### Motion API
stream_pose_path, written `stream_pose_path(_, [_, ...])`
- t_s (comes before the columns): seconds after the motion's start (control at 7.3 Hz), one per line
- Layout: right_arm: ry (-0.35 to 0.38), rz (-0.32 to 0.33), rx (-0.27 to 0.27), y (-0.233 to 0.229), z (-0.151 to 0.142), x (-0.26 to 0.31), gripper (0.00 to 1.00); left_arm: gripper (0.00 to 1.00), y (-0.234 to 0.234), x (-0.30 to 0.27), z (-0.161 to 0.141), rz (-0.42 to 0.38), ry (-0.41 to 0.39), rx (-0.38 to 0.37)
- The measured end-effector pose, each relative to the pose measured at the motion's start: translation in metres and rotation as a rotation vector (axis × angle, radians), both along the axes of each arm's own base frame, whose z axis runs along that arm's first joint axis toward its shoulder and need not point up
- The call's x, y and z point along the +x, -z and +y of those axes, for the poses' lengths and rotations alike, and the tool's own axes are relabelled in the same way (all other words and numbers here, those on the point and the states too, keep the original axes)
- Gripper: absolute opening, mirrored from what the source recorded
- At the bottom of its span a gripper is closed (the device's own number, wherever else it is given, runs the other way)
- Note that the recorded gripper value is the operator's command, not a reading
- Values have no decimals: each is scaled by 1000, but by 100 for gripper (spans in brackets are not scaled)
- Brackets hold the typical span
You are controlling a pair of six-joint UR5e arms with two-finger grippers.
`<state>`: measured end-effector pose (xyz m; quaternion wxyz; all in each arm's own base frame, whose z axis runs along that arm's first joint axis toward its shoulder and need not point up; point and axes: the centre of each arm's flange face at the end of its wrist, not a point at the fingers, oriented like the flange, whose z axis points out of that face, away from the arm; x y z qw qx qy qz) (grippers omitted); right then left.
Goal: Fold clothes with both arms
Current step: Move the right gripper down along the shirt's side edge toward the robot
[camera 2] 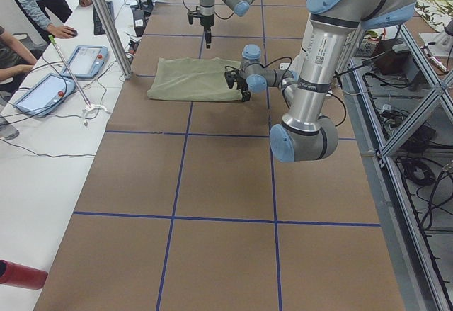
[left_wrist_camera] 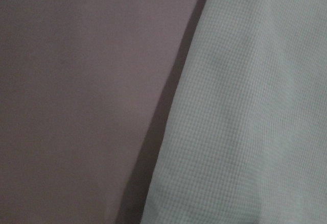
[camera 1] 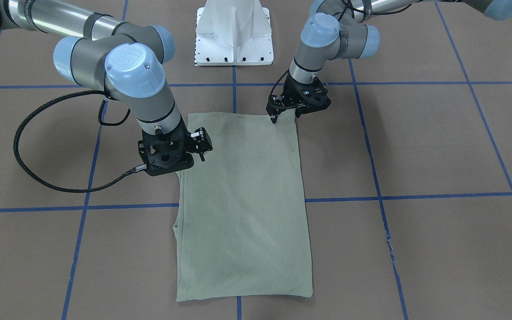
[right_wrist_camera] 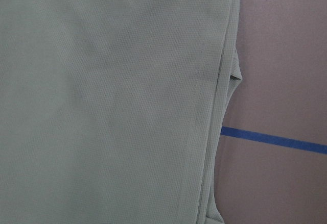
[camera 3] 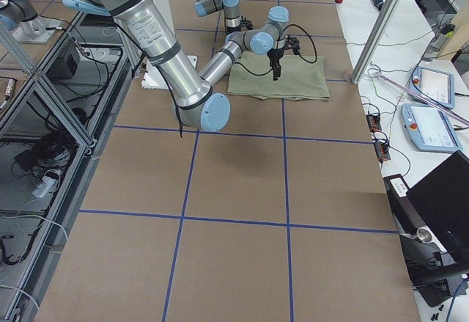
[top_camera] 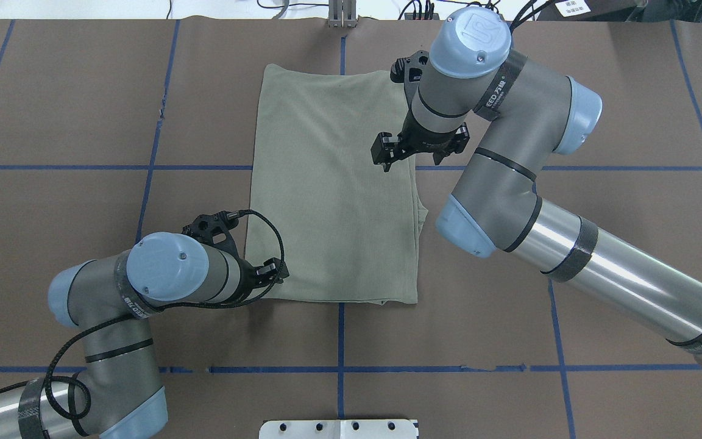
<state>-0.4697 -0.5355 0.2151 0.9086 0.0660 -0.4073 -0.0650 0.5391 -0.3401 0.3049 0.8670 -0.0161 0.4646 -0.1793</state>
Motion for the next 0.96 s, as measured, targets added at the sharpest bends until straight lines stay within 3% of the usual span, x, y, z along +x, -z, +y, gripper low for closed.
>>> stream_pose_path(0.41, [-1,1,0,-1,0,0,100,62,-1,0,-4,-3,8,-1])
stream_pose_path(0.82, [-2,3,-2,-3,0,1,100,10,1,-2,-7,1,16,1])
stream_pose_path(0.96, [-2,4,-3,-4,0,1,100,0,2,-2,-7,4,16,2])
